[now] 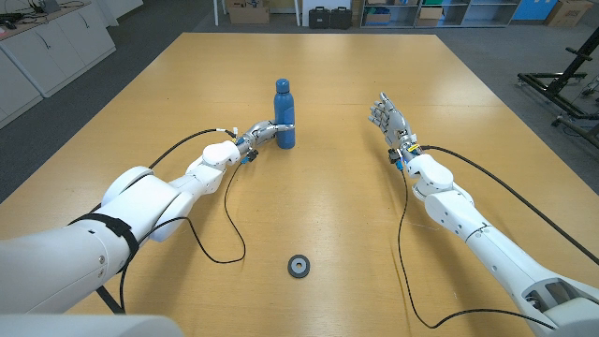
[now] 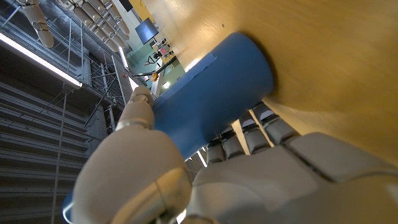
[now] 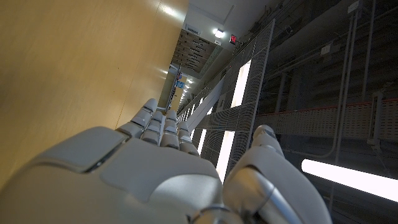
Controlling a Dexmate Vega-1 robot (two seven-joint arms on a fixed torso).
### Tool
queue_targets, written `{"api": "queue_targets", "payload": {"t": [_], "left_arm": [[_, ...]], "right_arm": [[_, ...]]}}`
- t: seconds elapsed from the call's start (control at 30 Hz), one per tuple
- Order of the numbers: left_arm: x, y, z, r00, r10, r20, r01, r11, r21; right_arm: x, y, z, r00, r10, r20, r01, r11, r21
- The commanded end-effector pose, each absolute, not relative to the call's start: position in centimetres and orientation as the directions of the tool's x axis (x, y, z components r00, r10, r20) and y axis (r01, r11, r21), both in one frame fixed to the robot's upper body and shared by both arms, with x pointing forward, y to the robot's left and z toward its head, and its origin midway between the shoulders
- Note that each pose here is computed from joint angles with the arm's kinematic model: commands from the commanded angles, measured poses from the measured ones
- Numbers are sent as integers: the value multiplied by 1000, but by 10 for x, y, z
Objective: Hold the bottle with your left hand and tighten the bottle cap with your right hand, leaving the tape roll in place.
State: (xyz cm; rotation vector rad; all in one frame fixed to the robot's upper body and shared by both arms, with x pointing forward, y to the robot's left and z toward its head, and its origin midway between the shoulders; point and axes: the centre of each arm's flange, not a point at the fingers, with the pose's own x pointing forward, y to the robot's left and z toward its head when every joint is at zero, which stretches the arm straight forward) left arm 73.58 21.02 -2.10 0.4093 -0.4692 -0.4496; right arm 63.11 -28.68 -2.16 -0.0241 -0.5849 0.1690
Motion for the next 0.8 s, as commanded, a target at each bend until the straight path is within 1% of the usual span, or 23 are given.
{"api": "queue_targets", "payload": {"t": [0.03,0.27,0.4,0.8], "left_arm": [[737,210,-25,808,-465,362,312,859,407],[735,210,-27,802,-463,377,312,863,397],[731,211,-24,784,-472,403,312,861,401],[707,219,-15,683,-486,545,251,857,449]], "right_arm": [[632,-288,-25,823,160,545,-149,987,-63],[632,-288,-27,822,153,549,-147,988,-56],[631,-288,-27,821,153,550,-147,988,-55],[627,-287,-28,813,157,561,-149,987,-60]]}}
